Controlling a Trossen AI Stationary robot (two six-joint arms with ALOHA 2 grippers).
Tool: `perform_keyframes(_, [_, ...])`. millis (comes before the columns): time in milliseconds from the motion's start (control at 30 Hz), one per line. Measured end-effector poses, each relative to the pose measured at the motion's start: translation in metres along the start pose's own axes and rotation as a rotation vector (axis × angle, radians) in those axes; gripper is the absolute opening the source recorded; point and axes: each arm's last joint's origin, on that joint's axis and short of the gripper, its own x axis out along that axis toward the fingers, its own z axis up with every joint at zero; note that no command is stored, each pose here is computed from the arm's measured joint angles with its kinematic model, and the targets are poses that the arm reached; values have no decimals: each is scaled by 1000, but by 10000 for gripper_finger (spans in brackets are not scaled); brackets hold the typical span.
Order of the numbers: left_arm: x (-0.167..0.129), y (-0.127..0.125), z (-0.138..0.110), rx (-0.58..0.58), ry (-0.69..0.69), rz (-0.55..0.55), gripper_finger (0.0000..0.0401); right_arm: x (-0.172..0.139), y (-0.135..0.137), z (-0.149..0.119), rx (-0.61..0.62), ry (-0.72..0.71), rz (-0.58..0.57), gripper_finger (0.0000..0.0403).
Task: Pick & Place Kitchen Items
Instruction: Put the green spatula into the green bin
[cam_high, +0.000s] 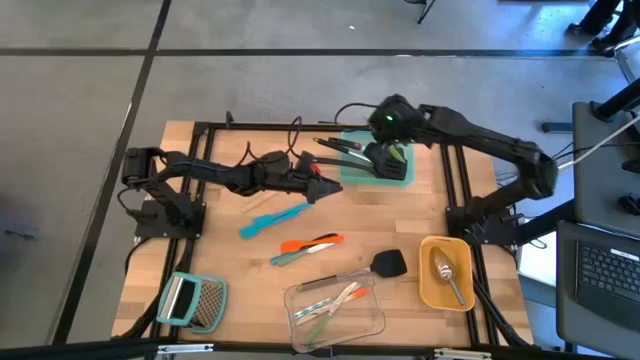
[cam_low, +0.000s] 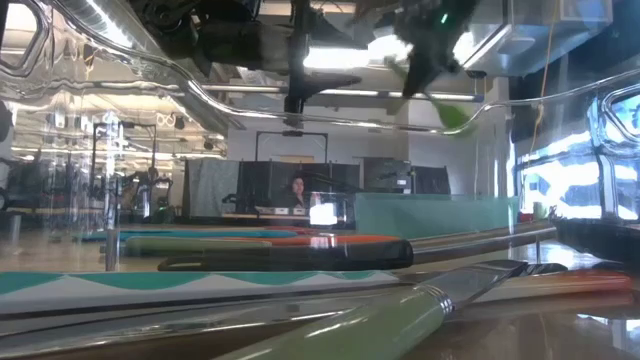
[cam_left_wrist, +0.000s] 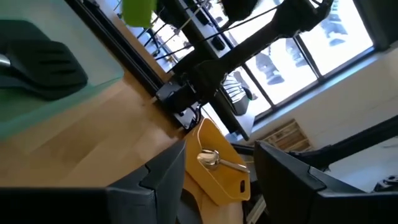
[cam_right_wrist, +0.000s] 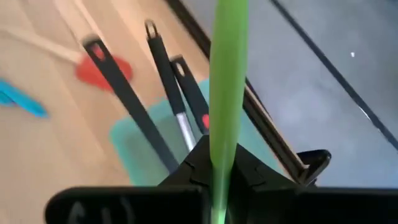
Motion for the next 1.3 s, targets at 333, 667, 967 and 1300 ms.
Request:
perform_keyframes(333, [-8,-3,14,-45,-56,5,172,78,-42,-7,-305,196,167,16])
perform_keyframes(667, [-18,-18,22,-35,-161,9,159,130,-58,-21,-555,307,233,16])
perform_keyframes(967, [-26,-31,25,-17,-189,-20,148,151,-68,-26,-532,324,235,16])
perform_keyframes(1300, [-25,-35,21,-8,-197,-12,145,175,-78,-32,-473,301,291,16])
